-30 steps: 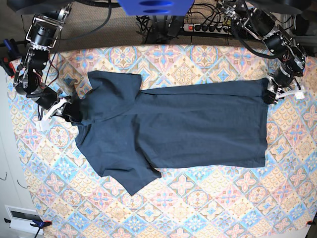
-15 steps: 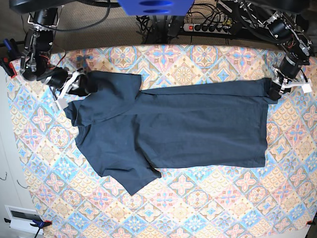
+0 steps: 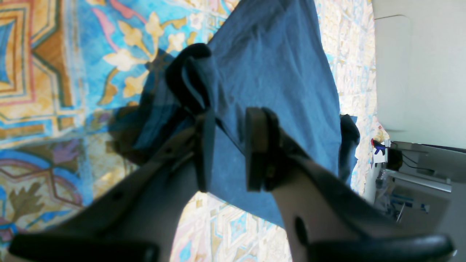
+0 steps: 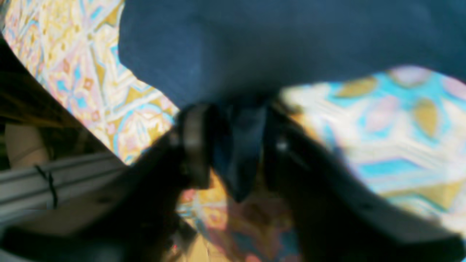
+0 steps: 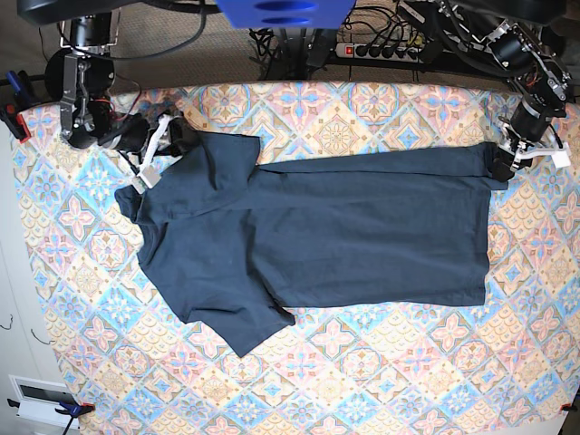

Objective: Layout the t-shirt on the table in an organized manner, then fold the t-shirt properly

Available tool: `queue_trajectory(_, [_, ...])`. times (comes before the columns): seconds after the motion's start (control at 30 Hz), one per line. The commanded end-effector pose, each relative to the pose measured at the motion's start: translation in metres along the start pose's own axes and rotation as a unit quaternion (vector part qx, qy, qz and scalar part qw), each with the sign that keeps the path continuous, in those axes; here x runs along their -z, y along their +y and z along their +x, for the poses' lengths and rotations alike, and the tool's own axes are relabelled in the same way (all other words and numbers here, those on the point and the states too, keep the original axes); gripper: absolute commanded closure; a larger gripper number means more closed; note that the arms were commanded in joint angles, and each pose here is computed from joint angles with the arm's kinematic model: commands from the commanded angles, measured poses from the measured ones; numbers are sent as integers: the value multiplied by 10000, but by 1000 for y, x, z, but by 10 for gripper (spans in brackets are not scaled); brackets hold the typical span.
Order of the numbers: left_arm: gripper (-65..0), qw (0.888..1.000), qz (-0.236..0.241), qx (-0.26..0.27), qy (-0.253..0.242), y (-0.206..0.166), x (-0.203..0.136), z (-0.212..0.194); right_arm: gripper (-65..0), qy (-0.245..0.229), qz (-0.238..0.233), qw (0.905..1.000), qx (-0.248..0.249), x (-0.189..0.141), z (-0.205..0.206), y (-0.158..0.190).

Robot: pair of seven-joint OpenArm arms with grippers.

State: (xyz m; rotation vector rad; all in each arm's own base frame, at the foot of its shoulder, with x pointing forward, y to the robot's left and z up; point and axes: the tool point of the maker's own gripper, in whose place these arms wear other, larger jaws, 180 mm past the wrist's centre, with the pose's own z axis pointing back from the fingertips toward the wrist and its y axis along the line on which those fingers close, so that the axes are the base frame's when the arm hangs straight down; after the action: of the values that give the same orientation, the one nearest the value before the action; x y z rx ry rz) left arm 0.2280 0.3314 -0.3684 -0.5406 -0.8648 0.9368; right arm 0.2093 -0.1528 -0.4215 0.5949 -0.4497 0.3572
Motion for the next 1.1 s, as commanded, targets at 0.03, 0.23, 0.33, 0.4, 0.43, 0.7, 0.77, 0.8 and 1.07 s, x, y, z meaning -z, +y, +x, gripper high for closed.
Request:
queue_trajectory(0.03, [-145, 9997, -152, 102, -167, -10, -2, 13, -24, -209, -59, 9997, -96, -9, 13, -4])
queue_trajectory(0.23, [-145, 9997, -132, 112, -164, -10, -2, 13, -27, -800, -446, 9954, -269, -42, 46, -16])
queue_trajectory(0.33, [-145, 9997, -133, 109, -164, -10, -2, 13, -27, -1312, -144, 9910, -220, -53, 68, -3])
queue_trajectory(0.4, [-145, 9997, -147, 106, -169, -11, -2, 13, -27, -1620, 61, 9866, -164, -58, 82, 2])
queue_trajectory(0.43, [-145, 9997, -147, 106, -169, -11, -2, 13, -27, -1756, 123, 9842, -209, -61, 93, 4])
queue_trajectory(0.7, [-145, 9997, -140, 102, -162, -10, -2, 12, -27, -2147, 96, 9761, -314, -64, 143, -12])
queue_trajectory(0.77, [-145, 9997, -147, 98, -164, -10, -2, 12, -27, -2095, 71, 9777, -154, -56, 141, -20])
queue_trajectory(0.8, [-145, 9997, -140, 98, -160, -10, -2, 12, -27, -2159, 101, 9763, -121, -54, 149, -20])
queue_trajectory(1.07, [-145, 9997, -137, 87, -154, -9, -2, 11, -29, -2119, 217, 9766, 287, -37, 145, -30])
